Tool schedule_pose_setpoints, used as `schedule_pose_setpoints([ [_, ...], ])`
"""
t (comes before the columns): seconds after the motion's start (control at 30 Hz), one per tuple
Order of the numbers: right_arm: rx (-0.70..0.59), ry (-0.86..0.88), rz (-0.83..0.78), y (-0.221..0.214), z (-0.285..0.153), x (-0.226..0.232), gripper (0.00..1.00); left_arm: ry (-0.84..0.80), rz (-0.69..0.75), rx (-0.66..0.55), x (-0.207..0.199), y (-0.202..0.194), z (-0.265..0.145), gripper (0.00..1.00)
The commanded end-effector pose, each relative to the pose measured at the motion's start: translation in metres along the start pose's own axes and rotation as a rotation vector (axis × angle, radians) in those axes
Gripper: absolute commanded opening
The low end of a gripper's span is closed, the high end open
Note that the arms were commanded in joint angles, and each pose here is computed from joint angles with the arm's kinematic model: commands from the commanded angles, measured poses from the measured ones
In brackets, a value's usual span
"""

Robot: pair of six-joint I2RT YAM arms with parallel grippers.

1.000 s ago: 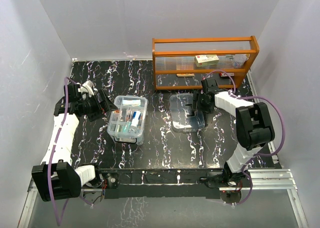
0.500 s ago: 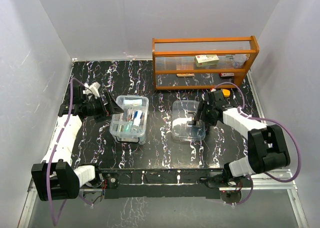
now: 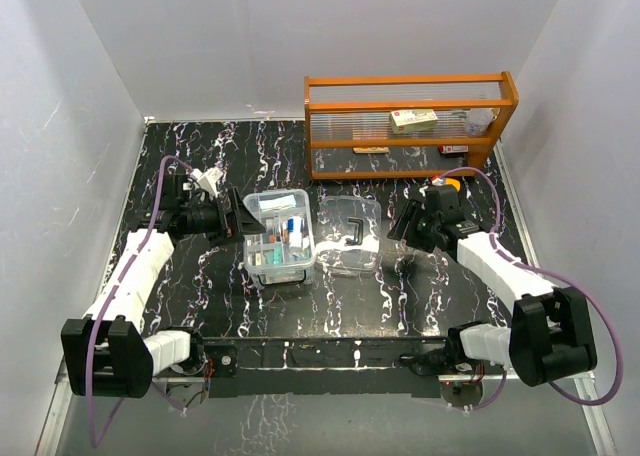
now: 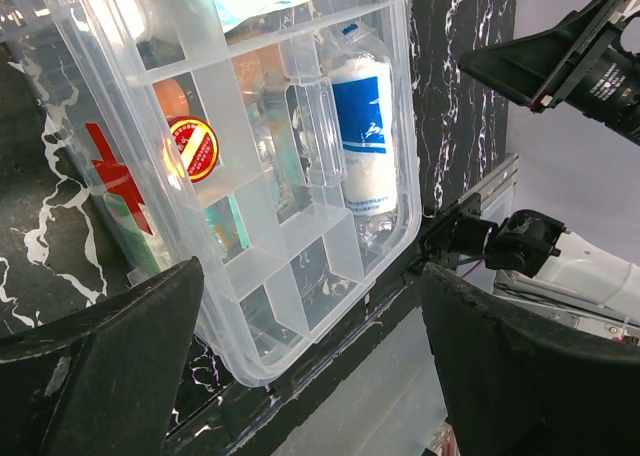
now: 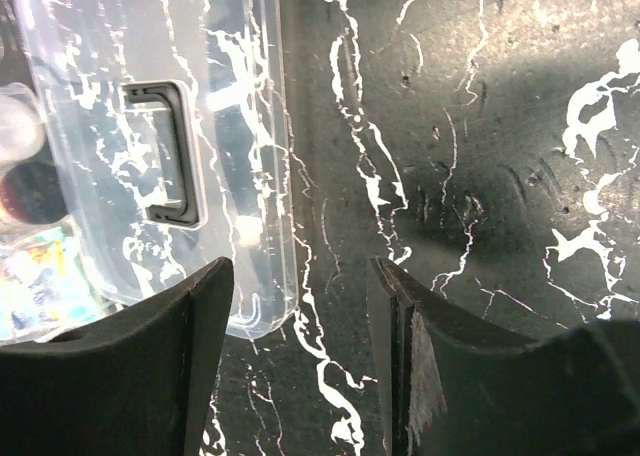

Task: Organize the medicine kit

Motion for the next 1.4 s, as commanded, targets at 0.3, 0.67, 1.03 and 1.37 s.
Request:
schedule_pose_setpoints([
  [0.3, -0.003, -0.048, -0.184, 0.027, 0.003, 0.032, 0.72, 0.117, 0.033, -0.096, -0.001, 0.016, -0.008, 0.89],
  [0.67, 0.072, -0.147, -0.233, 0.034, 0.058, 0.045, 0.76, 0.132, 0.044, -0.149, -0.007, 0.017, -0.018, 0.9],
  [1.03, 0.08, -0.084, -0.237, 0.03, 0.064, 0.058, 0.81, 0.143, 0.043, -0.139, -0.003, 0.013, -0.019, 0.91],
  [1.37, 0.069, -0.084, -0.25, 0.032, 0.065, 0.068, 0.86, 0.154, 0.046, -0.14, -0.002, 0.013, -0.019, 0.91],
])
Point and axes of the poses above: each gripper's point midway between its finger pads, its own z axis out along the fingers, its own x axis along the line the jaws close on, y = z × x, the point moved 4 cm from there along -z, back along the fingers, and after that the axes turned 15 degrees about -z, right-handed, at the moved point
